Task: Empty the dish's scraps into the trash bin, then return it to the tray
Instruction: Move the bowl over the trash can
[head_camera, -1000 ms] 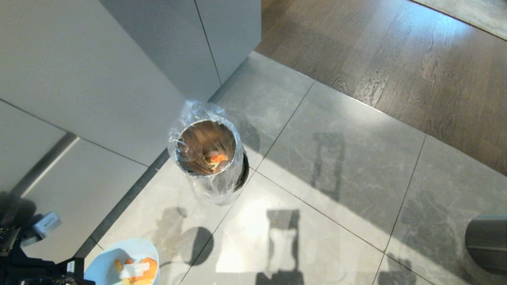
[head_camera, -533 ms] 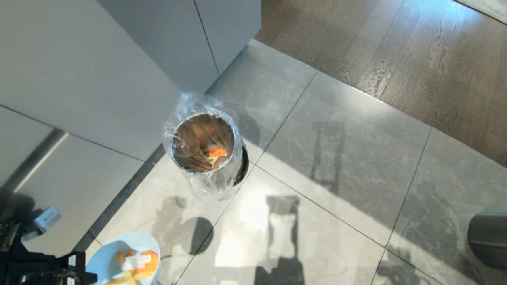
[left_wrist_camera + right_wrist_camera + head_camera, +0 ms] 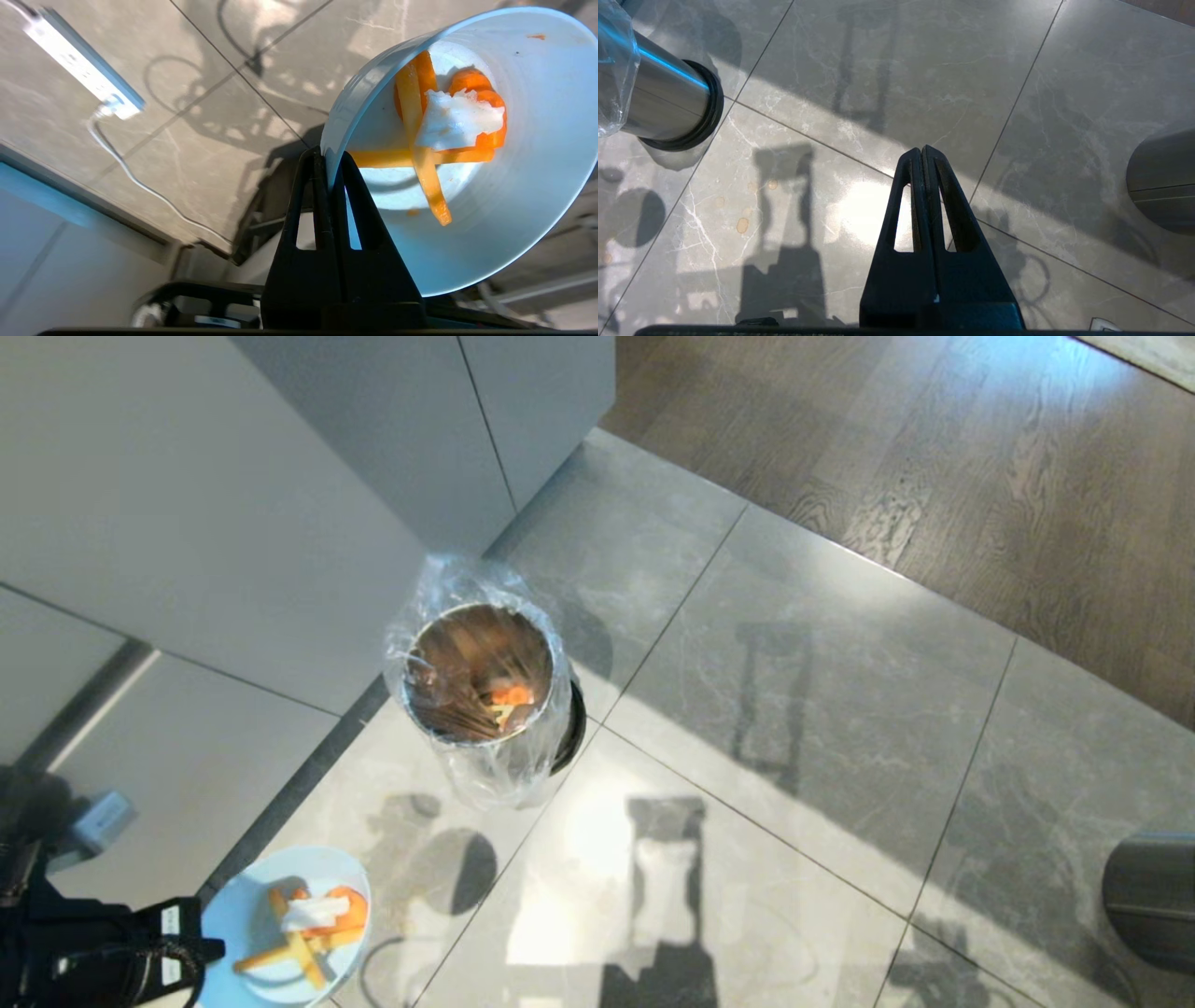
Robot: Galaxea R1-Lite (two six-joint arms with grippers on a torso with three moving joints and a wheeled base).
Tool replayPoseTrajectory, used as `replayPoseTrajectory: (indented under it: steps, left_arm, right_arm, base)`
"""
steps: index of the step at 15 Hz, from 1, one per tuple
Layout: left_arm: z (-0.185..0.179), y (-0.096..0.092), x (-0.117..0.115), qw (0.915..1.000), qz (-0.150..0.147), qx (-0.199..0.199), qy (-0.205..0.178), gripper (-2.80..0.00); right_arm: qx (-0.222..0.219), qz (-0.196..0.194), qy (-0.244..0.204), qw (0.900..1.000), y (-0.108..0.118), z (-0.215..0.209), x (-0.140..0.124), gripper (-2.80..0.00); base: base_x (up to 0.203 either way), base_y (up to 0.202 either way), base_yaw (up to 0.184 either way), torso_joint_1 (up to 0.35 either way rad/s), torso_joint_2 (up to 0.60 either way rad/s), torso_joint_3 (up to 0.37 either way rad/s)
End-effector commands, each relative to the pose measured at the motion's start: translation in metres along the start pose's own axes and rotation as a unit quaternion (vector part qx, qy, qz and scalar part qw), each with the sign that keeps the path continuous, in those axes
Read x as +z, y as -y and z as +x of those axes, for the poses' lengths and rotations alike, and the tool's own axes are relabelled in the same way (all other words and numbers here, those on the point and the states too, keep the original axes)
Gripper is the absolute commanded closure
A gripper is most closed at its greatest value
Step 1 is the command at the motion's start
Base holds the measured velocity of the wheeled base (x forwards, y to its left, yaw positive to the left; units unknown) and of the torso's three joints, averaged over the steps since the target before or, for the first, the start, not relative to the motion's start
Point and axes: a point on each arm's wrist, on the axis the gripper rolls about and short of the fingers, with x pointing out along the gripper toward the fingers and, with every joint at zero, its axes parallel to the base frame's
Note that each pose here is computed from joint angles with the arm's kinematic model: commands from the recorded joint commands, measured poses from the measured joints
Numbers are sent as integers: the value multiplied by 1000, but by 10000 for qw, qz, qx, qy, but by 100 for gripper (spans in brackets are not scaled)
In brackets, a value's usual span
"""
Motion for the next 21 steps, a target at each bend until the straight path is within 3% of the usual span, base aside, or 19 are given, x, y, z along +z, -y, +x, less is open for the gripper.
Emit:
replayPoseTrajectory:
  steps: [1,3,6,8,11,16,18,21]
  left_arm:
    - [-1,0,2,9991,398,52,124,0]
    - [0,4,11,9948,861,-30,540,0]
    - [13,9,26,9846,1531,-29,842,0]
    - [19,14,38,9793,1619,-111,1209,0]
    - [23,21,55,9629,1834,-236,1967,0]
    - [20,6,82,9376,2457,361,2434,0]
    - [25,8,94,9314,2605,408,2511,0]
    - [41,13,115,9120,2903,501,2854,0]
  right_arm:
    - [-1,3,4,10000,0,0,0,0]
    - [-1,3,4,10000,0,0,0,0]
    - [-1,3,4,10000,0,0,0,0]
    - [-1,3,4,10000,0,0,0,0]
    - [-1,3,4,10000,0,0,0,0]
    - [-1,3,4,10000,0,0,0,0]
    - [-2,3,-2,10000,0,0,0,0]
    - [-1,3,4,10000,0,0,0,0]
  base:
    - [0,0,0,0,0,0]
    - [0,0,0,0,0,0]
    - [0,0,0,0,0,0]
    - [0,0,0,0,0,0]
    - [0,0,0,0,0,0]
    - [0,0,0,0,0,0]
    - [0,0,0,0,0,0]
    - [0,0,0,0,0,0]
